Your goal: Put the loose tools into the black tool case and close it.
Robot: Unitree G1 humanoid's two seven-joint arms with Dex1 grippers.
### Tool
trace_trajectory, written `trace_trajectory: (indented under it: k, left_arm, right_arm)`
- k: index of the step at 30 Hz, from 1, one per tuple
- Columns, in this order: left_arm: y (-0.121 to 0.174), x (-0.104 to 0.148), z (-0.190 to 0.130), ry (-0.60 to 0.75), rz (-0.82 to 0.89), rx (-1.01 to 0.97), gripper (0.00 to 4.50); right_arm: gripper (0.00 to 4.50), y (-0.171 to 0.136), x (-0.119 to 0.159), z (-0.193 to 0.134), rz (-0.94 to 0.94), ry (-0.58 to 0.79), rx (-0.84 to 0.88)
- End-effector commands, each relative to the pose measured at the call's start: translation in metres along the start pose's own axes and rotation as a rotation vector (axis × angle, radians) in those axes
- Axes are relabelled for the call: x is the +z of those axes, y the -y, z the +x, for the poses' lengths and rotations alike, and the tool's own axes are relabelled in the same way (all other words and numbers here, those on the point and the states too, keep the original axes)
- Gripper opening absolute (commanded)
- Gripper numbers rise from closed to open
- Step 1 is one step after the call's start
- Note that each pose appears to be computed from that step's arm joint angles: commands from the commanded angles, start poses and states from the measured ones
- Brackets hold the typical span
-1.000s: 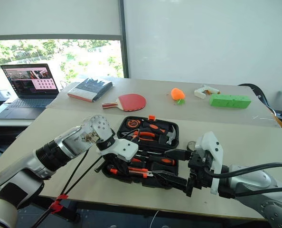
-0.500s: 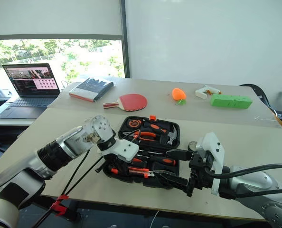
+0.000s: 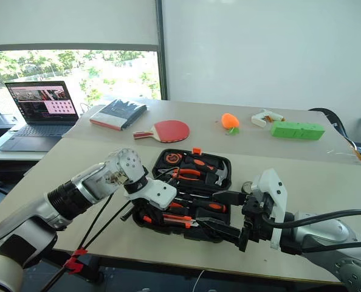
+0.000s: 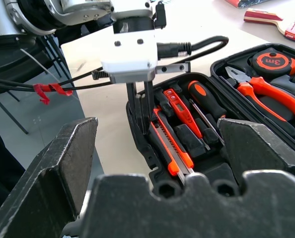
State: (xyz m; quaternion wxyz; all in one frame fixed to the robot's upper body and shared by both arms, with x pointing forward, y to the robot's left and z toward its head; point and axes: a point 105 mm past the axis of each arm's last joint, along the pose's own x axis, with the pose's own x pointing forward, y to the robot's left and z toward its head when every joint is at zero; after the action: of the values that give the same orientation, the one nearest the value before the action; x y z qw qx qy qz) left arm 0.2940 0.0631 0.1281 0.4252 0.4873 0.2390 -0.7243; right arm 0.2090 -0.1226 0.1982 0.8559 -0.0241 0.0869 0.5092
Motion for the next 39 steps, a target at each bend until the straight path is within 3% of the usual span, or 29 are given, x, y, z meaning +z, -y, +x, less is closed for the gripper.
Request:
trace_trajectory:
  k: [1, 6, 10, 14, 18, 21, 25, 29, 32, 39]
  left_arm:
    - [-0.005, -0.018, 0.004, -0.082, -0.001, 0.044, 0.06]
    - [-0.006, -0.013, 0.003, -0.039, -0.026, 0.045, 0.06]
    - [-0.012, 0.004, -0.015, 0.068, -0.075, 0.073, 0.06]
    - [-0.027, 0.033, -0.052, 0.323, -0.1, 0.187, 0.06]
    - [-0.038, 0.039, -0.085, 0.51, -0.199, 0.294, 0.06]
    - [-0.027, 0.025, -0.108, 0.601, -0.299, 0.282, 0.7]
    - [-0.01, 0.007, -0.129, 0.651, -0.329, 0.336, 2.05]
    - [0.009, -0.002, -0.145, 0.705, -0.345, 0.368, 3.42]
    - [0.019, -0.006, -0.151, 0.702, -0.34, 0.396, 4.48]
    - [0.026, 0.001, -0.15, 0.686, -0.317, 0.457, 4.48]
  right_arm:
    - [4.5, -0.003, 0.011, -0.002, -0.039, 0.04, 0.003]
    - [4.5, -0.003, 0.011, -0.002, -0.04, 0.039, 0.001]
    - [4.5, -0.002, 0.008, -0.004, -0.051, 0.016, -0.012]
    - [4.5, 0.02, -0.009, -0.015, -0.111, -0.085, -0.155]
    - [4.5, 0.056, -0.033, -0.039, -0.145, -0.21, -0.37]
    - [4.5, 0.079, -0.038, -0.075, -0.124, -0.233, -0.493]
    - [4.5, 0.093, -0.041, -0.114, -0.13, -0.312, -0.541]
    - [4.5, 0.106, -0.036, -0.13, -0.143, -0.367, -0.518]
    - [4.5, 0.119, -0.029, -0.124, -0.165, -0.393, -0.469]
    - [4.5, 0.149, -0.036, -0.074, -0.226, -0.517, -0.319]
